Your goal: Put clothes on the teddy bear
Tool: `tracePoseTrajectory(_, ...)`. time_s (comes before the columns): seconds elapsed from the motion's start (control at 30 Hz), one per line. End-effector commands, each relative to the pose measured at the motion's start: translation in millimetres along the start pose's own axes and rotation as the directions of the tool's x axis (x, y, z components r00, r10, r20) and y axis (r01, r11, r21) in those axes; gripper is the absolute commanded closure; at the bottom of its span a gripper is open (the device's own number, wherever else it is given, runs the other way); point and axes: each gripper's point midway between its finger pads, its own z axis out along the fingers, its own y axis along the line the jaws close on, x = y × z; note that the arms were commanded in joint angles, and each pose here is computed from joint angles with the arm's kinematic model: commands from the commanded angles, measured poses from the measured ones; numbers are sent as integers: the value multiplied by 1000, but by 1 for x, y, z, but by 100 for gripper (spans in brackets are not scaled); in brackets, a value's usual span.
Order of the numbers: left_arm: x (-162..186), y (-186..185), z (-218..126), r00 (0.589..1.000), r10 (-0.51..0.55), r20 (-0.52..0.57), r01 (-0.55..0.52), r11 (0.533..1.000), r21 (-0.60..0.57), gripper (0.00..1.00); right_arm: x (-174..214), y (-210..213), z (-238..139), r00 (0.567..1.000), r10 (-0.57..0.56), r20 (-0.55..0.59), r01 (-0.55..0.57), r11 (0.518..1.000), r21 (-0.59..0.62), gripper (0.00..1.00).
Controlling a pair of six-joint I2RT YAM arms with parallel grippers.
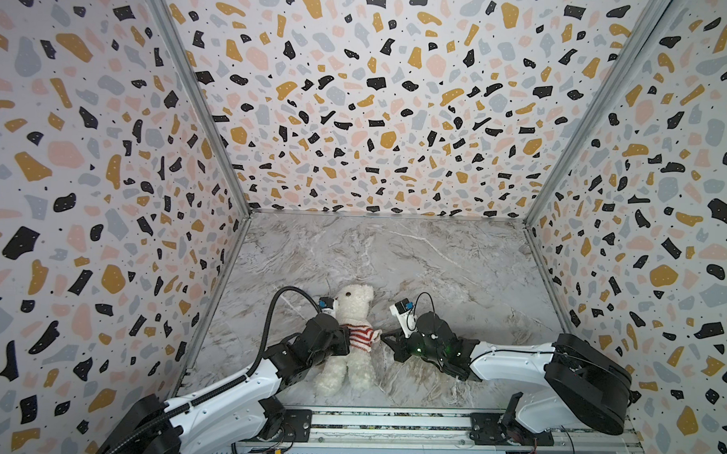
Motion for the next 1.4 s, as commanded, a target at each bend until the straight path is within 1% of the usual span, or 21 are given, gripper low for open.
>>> tracePoseTrajectory(0.0,27,28,3,996,7,-89,-15,996,-87,100,-21,15,5,999,-26,40,28,999,-44,99)
tracePoseTrajectory(0.4,33,30,7,995,11,-102,-19,997,-79,100,-19,20,22,999,-52,8,52,996,-65,99)
tracePoseTrajectory(0.7,36,30,9,994,13,-108,-20,998,-66,100,-30,36,29,997,-74,20,76,990,-118,86)
tracePoseTrajectory(1.0,42,34,9,992,33,-123,-42,997,-70,100,-37,50,31,996,-68,50,75,984,-163,74)
tracePoseTrajectory(1.27,45,30,10,988,65,-141,-71,997,-42,100,-41,58,40,997,-57,55,67,976,-206,71)
tracePoseTrajectory(1.37,45,28,9,986,80,-145,-86,996,-32,100,-41,61,42,997,-58,53,69,974,-216,68)
